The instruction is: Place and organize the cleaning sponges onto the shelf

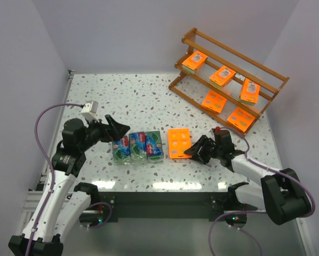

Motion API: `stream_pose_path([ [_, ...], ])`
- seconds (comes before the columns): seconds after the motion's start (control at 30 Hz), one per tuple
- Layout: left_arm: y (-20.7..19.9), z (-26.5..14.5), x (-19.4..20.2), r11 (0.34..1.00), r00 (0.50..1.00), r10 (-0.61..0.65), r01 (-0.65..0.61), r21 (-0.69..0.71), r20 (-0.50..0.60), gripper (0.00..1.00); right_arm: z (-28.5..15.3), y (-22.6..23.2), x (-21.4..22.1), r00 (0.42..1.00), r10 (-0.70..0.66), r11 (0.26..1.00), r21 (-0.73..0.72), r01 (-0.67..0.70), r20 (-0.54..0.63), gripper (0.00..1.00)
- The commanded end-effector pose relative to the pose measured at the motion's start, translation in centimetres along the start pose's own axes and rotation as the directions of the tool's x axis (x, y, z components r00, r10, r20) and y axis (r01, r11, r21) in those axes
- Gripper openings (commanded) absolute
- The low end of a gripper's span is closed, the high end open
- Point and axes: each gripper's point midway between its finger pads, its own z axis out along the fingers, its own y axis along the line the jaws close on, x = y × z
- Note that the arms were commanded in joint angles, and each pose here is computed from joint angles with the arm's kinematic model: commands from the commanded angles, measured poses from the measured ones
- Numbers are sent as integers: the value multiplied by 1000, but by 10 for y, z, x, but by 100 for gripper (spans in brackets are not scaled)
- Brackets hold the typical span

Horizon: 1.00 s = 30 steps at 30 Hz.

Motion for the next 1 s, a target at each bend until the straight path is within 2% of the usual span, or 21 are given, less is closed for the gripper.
stream_pose_path([
  [0.0,-3,2,-6,1000,1000,3,-3,14,23,100,6,18,-24,991,59,995,-90,-49,116,42],
  [0.1,-3,3,-6,1000,1000,4,-4,12,18,100,11,11,-32,980,120,992,-69,-110,160,29],
  [0.17,-3,4,-7,1000,1000,4,-4,14,18,100,13,11,-36,974,140,989,-74,-129,180,28],
  [0.27,-3,6,-7,1000,1000,3,-3,14,15,100,14,15,-44,962,176,983,-85,-161,210,17],
  [0.33,-4,7,-8,1000,1000,5,-5,19,17,100,15,20,-48,956,195,979,-104,-176,218,1],
  [0.5,-4,8,-10,1000,1000,3,-3,19,20,100,9,49,-61,934,272,946,-239,-217,230,0],
  [0.73,-4,10,-11,1000,1000,1,-2,19,20,100,-18,130,-96,916,293,887,-435,-154,275,0],
  [0.97,-3,9,-11,1000,1000,3,-3,12,24,100,-23,172,-125,901,305,857,-501,-119,309,0],
])
